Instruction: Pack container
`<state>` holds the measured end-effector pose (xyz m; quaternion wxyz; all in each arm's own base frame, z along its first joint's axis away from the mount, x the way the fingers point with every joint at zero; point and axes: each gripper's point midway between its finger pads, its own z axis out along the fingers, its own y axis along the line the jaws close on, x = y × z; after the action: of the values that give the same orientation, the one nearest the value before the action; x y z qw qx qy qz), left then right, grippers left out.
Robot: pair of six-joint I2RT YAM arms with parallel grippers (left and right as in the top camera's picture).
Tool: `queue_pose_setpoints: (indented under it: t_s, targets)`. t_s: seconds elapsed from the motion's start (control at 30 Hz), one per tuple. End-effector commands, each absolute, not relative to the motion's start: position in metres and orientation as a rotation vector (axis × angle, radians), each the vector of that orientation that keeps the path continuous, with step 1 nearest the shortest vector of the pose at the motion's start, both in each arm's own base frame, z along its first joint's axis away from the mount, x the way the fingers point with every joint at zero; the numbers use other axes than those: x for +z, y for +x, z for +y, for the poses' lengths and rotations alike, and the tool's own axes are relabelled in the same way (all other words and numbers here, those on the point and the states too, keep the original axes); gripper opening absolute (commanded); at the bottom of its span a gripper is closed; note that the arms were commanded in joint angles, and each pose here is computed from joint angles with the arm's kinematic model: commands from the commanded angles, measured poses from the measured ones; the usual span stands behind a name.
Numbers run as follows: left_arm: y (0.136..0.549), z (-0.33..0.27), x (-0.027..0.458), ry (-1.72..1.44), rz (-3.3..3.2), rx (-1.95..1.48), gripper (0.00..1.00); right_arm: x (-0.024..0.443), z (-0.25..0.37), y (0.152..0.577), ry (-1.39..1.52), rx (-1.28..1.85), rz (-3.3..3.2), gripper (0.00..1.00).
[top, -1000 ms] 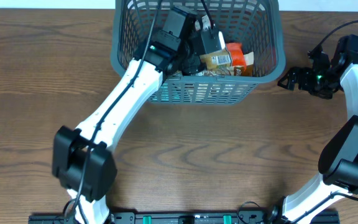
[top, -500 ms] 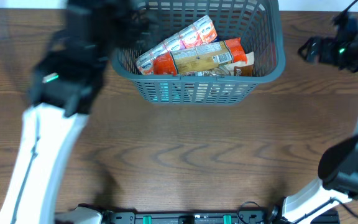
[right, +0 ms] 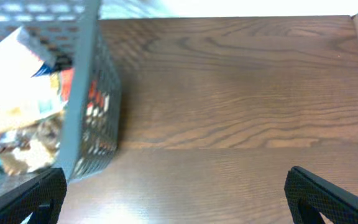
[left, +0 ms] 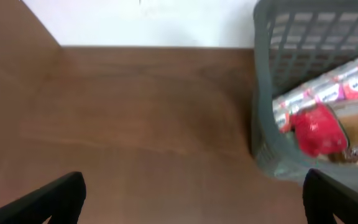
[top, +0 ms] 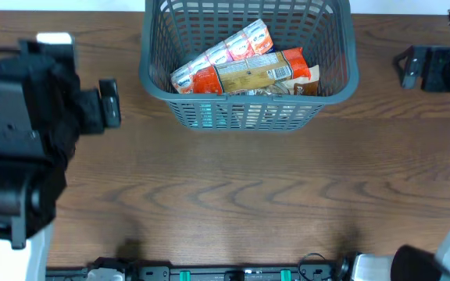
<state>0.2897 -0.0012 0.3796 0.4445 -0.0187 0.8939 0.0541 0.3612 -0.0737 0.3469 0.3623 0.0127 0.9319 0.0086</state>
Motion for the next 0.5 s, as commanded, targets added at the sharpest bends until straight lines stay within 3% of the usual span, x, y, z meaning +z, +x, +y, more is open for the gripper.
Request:
queue_pose_setpoints:
  t_s: [0.0, 0.47]
  targets:
    - [0.277, -0.005, 0.354, -0.064, 2.239, 0.109, 0.99, 0.338, -0.05, 0.34, -0.012, 0.036, 2.428, 0.99]
    - [0.227, -0.006, 0.244, -0.14, 2.285, 0.044, 0.99, 0.234, 0.011, 0.226, -0.04, -0.046, 2.465, 0.99]
